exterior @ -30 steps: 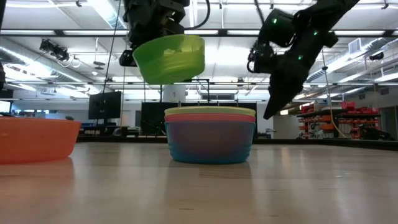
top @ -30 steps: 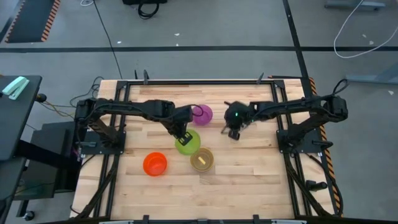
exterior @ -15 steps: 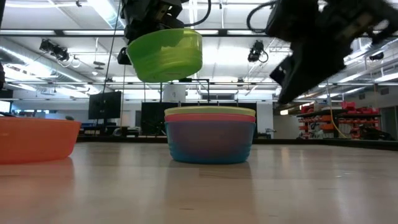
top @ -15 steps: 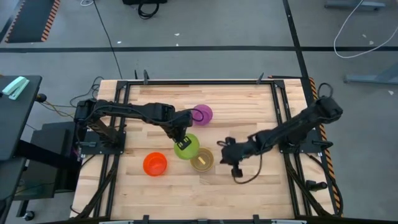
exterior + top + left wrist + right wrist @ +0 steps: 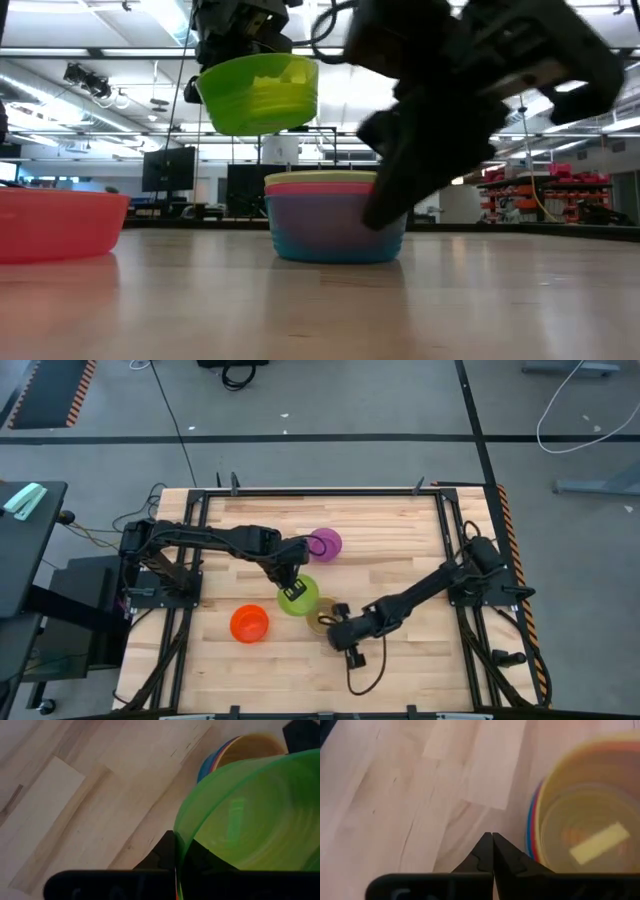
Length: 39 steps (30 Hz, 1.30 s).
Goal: Nest bowls inside each other
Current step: Stack the green bowl on top of the yellow bowl
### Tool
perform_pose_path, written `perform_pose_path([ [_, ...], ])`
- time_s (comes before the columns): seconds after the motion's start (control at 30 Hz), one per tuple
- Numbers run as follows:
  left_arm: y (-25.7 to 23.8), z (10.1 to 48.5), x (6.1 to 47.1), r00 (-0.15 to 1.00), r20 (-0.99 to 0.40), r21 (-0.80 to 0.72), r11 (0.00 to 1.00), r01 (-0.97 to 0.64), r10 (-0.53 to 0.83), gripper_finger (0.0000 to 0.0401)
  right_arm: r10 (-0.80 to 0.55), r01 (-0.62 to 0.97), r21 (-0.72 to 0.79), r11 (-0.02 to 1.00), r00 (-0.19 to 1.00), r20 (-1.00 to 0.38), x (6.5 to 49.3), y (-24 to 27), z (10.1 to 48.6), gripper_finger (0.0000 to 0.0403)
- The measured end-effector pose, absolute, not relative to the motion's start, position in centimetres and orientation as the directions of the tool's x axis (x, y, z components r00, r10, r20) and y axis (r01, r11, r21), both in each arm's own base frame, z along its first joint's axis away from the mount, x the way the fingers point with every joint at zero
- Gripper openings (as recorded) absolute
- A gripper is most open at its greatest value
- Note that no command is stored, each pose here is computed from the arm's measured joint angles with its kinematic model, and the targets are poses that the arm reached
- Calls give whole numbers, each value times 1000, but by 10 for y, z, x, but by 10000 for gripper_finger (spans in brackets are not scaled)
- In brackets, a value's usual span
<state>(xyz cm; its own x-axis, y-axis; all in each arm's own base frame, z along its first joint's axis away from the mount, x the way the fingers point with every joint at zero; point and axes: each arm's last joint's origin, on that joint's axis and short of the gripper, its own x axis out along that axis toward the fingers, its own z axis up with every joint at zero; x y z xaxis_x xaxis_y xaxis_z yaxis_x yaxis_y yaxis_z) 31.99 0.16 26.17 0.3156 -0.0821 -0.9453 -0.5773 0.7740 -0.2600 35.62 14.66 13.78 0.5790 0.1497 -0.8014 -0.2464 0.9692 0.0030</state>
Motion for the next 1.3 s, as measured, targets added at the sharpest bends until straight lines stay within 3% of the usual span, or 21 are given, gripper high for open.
perform_pose_path([
  [0.53,2,260,317,287,-956,-228,775,-589,-63,7,35,-156,-65,986,568,-822,377,85,138,1],
  [0.77,12,257,320,294,-954,-231,756,-612,-54,10,-29,-144,-121,982,520,-854,358,88,162,0],
  [1.1,36,220,338,212,-972,-219,741,-635,-105,11,-173,-37,-220,975,495,-851,327,74,209,0],
  [1.3,48,216,344,257,-959,-260,734,-627,-119,8,-218,27,-233,972,473,-854,317,53,226,0],
])
